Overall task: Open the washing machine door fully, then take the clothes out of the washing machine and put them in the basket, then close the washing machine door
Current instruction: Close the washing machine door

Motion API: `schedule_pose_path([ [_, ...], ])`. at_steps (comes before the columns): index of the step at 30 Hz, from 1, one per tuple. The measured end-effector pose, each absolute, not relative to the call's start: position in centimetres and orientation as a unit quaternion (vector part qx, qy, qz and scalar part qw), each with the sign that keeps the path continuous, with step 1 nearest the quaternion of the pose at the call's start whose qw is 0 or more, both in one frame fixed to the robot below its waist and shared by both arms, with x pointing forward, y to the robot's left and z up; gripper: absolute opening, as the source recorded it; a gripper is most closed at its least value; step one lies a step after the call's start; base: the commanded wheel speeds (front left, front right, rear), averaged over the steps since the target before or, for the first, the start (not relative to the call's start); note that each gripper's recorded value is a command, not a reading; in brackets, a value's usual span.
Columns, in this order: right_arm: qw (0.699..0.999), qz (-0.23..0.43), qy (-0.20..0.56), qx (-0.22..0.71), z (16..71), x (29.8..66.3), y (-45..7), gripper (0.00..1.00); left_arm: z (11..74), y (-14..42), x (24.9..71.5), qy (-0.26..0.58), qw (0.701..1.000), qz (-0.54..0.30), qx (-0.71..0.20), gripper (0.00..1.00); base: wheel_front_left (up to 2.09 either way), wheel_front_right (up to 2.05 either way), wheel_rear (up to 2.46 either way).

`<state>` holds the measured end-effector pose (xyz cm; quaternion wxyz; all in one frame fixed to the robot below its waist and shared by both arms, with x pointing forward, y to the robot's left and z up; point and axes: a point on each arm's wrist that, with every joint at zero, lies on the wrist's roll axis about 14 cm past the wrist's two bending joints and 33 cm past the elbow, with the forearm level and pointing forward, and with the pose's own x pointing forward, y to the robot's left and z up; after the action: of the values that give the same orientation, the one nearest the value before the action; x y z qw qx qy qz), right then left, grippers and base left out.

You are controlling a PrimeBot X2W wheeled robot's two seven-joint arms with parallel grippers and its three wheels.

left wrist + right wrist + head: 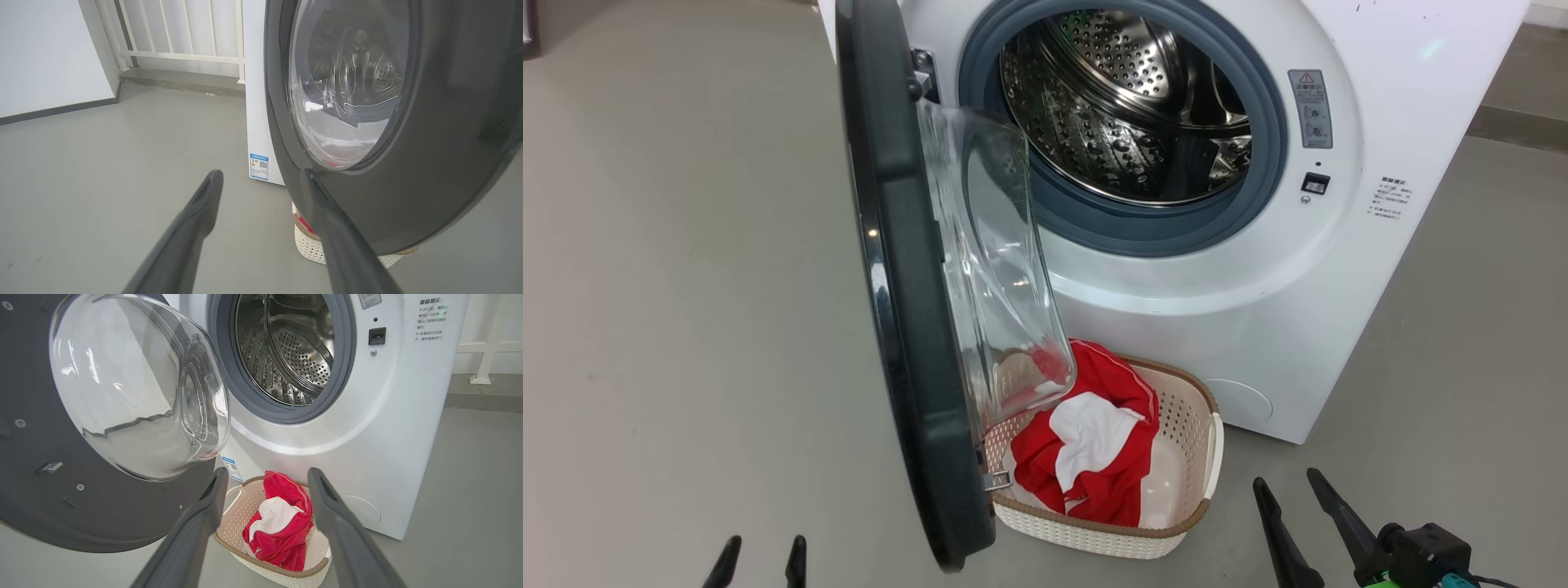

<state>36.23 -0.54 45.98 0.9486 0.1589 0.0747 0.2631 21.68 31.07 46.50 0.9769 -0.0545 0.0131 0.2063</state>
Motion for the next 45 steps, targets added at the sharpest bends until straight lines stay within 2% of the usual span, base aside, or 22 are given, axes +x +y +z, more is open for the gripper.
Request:
schedule_pose_path([
  [20, 0.950, 0.255, 0.078, 0.160, 45.6, 36.3, -1.0, 1.00, 46.1, 30.5, 22.0, 0.010, 0.973, 0.212, -0.092, 1.00, 0.00, 0.00, 0.00],
  [21, 0.950, 0.255, 0.079, 0.161, 45.6, 36.3, -1.0, 1.00, 46.2, 30.6, 22.0, 0.001, 0.969, 0.218, -0.114, 0.75, 0.00, 0.00, 0.00],
  [23, 0.950, 0.255, 0.079, 0.161, 45.6, 36.3, -1.0, 1.00, 46.6, 31.1, 22.1, -0.018, 0.960, 0.231, -0.154, 0.00, 0.00, 0.00, 0.00],
  [27, 0.951, 0.253, 0.079, 0.161, 45.6, 36.3, -1.2, 1.00, 48.7, 32.4, 23.0, -0.080, 0.938, 0.246, -0.233, 0.00, 0.00, 0.00, 0.00],
  [33, 0.952, 0.248, 0.078, 0.162, 45.6, 36.2, -1.5, 1.00, 51.2, 34.4, 23.7, -0.167, 0.870, 0.245, -0.393, 0.00, 0.00, 0.00, 0.00],
  [34, 0.952, 0.248, 0.078, 0.162, 45.6, 36.2, -1.5, 1.00, 51.2, 34.4, 23.7, -0.167, 0.870, 0.245, -0.393, 0.00, 0.00, 0.00, 0.00],
  [37, 0.953, 0.243, 0.078, 0.163, 45.5, 36.2, -1.8, 1.00, 52.6, 34.5, 24.4, -0.197, 0.830, 0.218, -0.474, 0.00, 0.00, 0.00, 0.00],
  [41, 0.954, 0.236, 0.080, 0.167, 45.4, 36.2, -2.3, 1.00, 52.6, 32.1, 26.3, -0.140, 0.788, 0.136, -0.584, 0.00, 0.00, 0.00, 0.00],
  [45, 0.955, 0.228, 0.084, 0.169, 45.0, 36.3, -2.7, 1.00, 53.1, 28.9, 27.8, -0.061, 0.774, 0.043, -0.629, 0.00, 0.00, 0.00, 0.00],
])
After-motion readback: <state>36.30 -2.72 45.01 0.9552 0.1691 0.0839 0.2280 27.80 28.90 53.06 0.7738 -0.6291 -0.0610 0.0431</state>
